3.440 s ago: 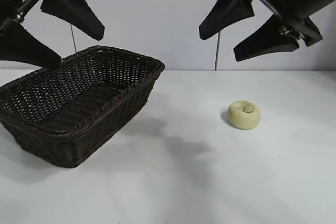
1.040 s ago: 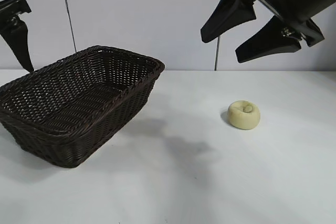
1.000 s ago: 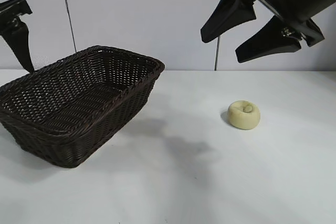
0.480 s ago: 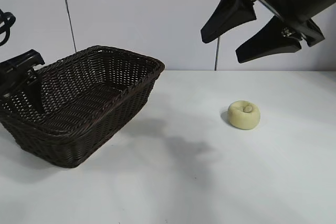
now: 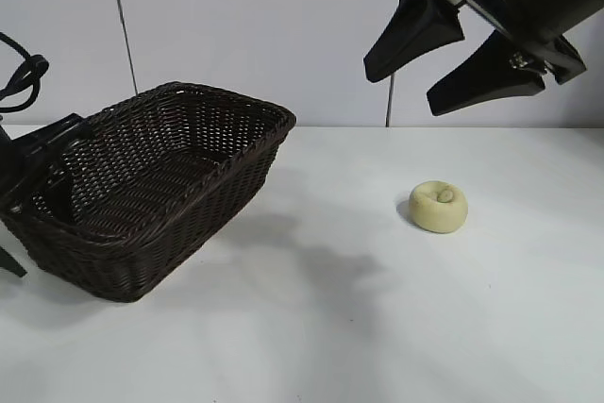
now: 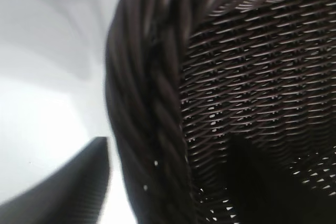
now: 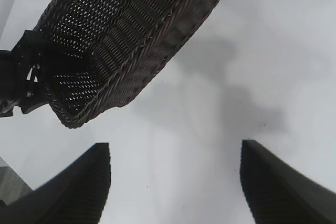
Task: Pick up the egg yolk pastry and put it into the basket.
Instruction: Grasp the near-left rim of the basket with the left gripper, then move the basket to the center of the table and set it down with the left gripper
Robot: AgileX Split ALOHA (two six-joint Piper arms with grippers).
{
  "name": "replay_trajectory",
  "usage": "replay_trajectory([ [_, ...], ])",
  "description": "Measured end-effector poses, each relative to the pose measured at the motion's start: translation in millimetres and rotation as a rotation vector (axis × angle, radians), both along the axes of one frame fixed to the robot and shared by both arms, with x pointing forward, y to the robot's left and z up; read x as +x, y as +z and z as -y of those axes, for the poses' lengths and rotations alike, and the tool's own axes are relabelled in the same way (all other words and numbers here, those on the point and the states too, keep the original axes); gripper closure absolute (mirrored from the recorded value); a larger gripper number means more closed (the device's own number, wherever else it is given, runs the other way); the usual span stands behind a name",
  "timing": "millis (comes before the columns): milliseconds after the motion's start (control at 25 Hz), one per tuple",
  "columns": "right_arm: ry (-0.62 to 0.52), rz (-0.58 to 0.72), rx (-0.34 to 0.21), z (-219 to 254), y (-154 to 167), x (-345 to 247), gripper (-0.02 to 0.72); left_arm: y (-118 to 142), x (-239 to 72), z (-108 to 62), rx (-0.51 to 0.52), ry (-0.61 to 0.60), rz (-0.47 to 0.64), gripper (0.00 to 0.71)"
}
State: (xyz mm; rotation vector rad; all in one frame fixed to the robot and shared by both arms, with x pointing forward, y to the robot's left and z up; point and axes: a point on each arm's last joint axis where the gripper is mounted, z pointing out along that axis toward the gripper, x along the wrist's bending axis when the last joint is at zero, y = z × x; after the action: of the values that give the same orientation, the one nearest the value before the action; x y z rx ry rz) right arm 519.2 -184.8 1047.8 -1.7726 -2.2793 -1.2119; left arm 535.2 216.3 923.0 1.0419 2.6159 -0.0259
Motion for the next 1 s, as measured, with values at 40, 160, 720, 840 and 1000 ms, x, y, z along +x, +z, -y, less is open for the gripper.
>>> replay_trajectory([
  [40, 0.001, -0.002, 0.000, -0.1, -0.1, -0.2, 0.200, 0.1, 0.1, 0.1, -0.002, 0.003, 0.001, 0.540],
  [160, 0.002, -0.002, 0.000, -0.1, -0.1, -0.3, 0.200, 0.6, 1.8, 0.3, -0.015, 0.023, 0.017, 0.611],
  [720, 0.003, -0.002, -0.001, -0.1, -0.1, -0.3, 0.200, 28.1, 15.3, 8.5, -0.081, -0.032, -0.049, 0.611],
  [840, 0.003, -0.002, -0.001, -0.1, -0.1, -0.3, 0.200, 38.9, 22.3, 10.8, -0.132, -0.101, -0.031, 0.611],
  [1000, 0.003, -0.001, -0.002, 0.0, 0.1, -0.2, 0.200, 52.0, 30.3, 11.7, -0.169, -0.197, 0.004, 0.611],
])
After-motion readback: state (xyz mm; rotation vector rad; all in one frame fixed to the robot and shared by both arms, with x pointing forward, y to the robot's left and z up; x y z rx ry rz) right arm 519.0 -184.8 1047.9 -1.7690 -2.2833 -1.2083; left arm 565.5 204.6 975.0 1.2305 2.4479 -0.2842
